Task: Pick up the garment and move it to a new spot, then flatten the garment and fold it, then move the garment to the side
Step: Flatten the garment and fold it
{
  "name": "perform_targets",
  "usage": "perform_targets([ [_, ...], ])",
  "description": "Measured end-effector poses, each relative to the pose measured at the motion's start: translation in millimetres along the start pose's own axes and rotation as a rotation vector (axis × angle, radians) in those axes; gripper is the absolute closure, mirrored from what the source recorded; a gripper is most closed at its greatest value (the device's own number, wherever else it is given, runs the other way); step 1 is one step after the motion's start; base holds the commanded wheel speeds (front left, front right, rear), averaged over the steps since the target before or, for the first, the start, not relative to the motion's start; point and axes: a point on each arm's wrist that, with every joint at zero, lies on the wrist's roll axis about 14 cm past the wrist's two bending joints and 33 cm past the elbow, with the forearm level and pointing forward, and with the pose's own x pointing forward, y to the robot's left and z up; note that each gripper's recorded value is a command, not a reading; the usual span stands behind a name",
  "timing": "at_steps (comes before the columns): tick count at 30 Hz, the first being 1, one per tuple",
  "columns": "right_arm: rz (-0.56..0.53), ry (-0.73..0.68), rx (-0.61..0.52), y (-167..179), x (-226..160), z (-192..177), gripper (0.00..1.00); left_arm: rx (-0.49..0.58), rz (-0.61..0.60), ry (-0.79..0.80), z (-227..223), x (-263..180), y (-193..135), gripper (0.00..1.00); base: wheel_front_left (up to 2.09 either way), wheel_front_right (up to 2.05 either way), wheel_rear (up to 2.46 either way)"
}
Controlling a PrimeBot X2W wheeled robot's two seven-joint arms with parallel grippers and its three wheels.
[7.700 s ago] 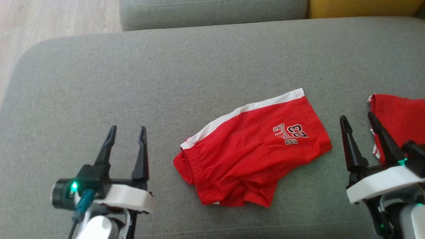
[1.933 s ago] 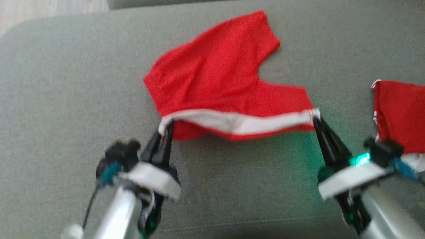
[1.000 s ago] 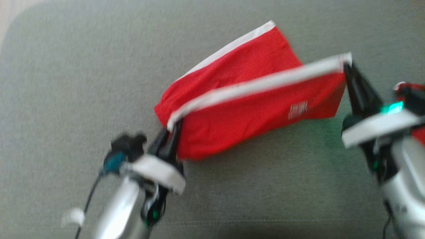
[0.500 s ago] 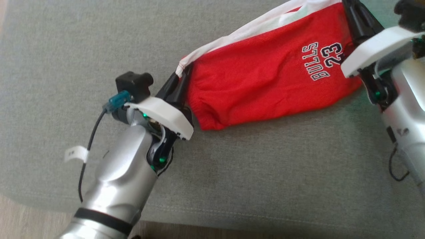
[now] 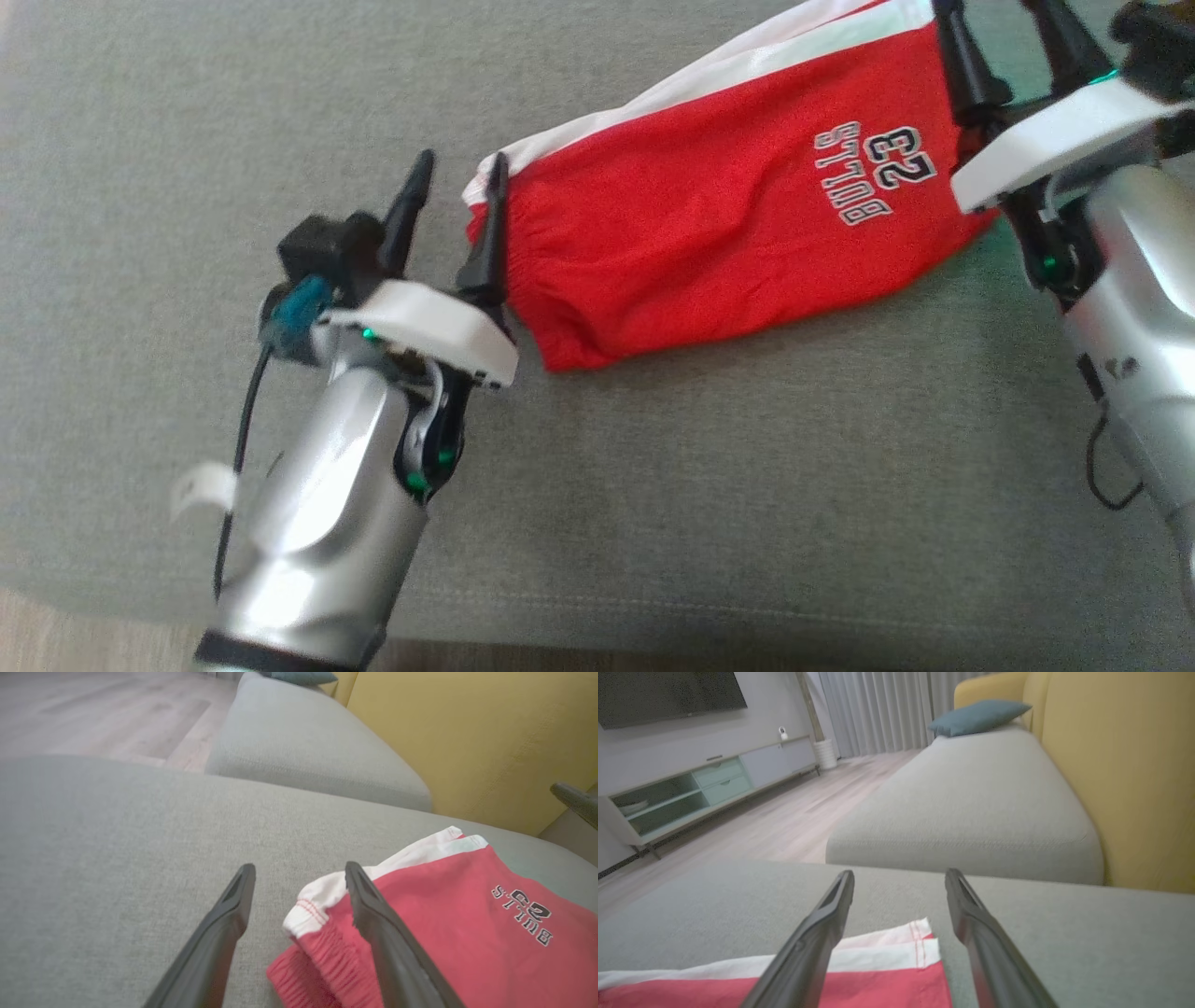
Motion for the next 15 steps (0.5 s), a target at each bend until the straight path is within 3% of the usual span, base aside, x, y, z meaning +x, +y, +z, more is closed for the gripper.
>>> perform_targets([
  [4,-0.050,-0.078,-0.014,-12.9,-26.9,19.3,0.00,0.062,0.025,-0.086,19.9,-12.2,-2.3,0.00,0.00,0.00,0.00],
  [15,-0.212,-0.112,-0.020,-24.7,-124.6,5.6,0.00,0.180,-0.008,-0.210,53.9,-38.0,-19.1,0.00,0.00,0.00,0.00],
])
